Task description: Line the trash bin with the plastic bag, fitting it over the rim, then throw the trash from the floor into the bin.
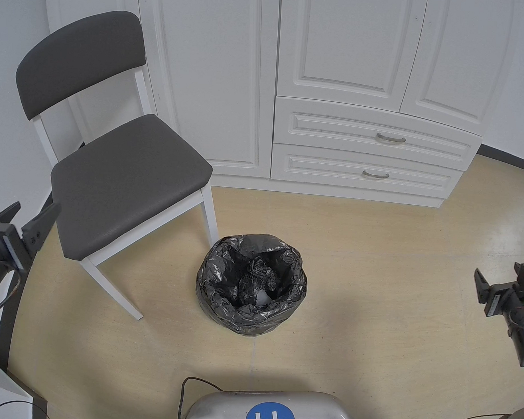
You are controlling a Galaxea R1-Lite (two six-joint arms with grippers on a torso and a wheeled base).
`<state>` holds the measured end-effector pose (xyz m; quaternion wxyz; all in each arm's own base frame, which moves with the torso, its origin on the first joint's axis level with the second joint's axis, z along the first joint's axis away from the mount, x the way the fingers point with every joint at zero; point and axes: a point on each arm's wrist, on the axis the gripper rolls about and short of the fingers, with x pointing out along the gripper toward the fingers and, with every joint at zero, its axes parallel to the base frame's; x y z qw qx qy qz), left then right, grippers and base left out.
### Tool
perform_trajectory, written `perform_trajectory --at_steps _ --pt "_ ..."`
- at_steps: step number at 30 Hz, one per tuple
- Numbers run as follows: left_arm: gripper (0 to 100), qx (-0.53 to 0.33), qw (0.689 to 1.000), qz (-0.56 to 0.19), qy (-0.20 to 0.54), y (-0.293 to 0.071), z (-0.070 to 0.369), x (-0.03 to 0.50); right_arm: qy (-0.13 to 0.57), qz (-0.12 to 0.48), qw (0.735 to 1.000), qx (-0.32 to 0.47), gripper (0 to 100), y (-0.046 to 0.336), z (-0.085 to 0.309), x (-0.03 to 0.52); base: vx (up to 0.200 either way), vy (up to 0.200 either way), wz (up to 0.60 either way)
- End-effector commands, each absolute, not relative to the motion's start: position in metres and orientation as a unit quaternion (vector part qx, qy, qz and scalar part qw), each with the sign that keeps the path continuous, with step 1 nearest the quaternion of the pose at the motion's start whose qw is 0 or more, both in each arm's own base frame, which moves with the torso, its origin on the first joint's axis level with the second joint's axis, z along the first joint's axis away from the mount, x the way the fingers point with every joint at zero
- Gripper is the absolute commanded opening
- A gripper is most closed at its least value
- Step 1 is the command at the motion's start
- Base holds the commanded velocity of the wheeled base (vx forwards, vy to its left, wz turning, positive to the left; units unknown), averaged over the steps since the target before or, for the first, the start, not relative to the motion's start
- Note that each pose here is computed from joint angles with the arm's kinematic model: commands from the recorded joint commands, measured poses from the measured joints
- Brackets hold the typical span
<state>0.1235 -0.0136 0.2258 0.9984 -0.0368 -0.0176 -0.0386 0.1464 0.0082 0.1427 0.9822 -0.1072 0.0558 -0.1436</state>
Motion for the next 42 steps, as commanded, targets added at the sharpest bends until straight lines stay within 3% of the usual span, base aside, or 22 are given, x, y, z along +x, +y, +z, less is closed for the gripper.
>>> perform_trajectory --at_steps 1,5,13,22,33,35,42 --pt "100 -0.077 0.993 -0.004 -0.086 -0.001 0.228 0.062 -0.067 -0.174 0.981 -0.062 100 -0.003 0.177 0.078 0.0 0.0 0.0" --pt "100 -0.082 0.99 -0.009 -0.111 -0.001 0.235 0.046 -0.137 -0.164 0.977 0.007 100 -0.006 0.199 0.033 0.0 0.0 0.0" --pt "100 -0.085 0.986 -0.004 -0.141 0.0 0.242 0.02 -0.145 -0.193 0.97 0.035 100 -0.009 0.194 -0.031 0.0 0.0 0.0" --pt "100 -0.089 0.988 0.036 -0.123 0.004 0.239 -0.025 -0.188 -0.187 0.962 0.063 100 -0.009 0.176 -0.073 0.0 0.0 0.0" --pt "100 -0.085 0.987 0.041 -0.129 0.005 0.235 -0.072 -0.169 -0.089 0.977 0.096 100 -0.005 0.184 -0.088 0.0 0.0 0.0" --pt "100 -0.084 0.988 0.04 -0.121 0.006 0.217 -0.088 -0.147 -0.051 0.984 0.089 100 -0.003 0.182 -0.088 0.0 0.0 0.0" --pt "100 -0.076 0.991 0.05 -0.1 0.003 0.183 -0.093 -0.101 -0.044 0.989 0.096 100 -0.003 0.158 -0.069 0.0 0.0 0.0"
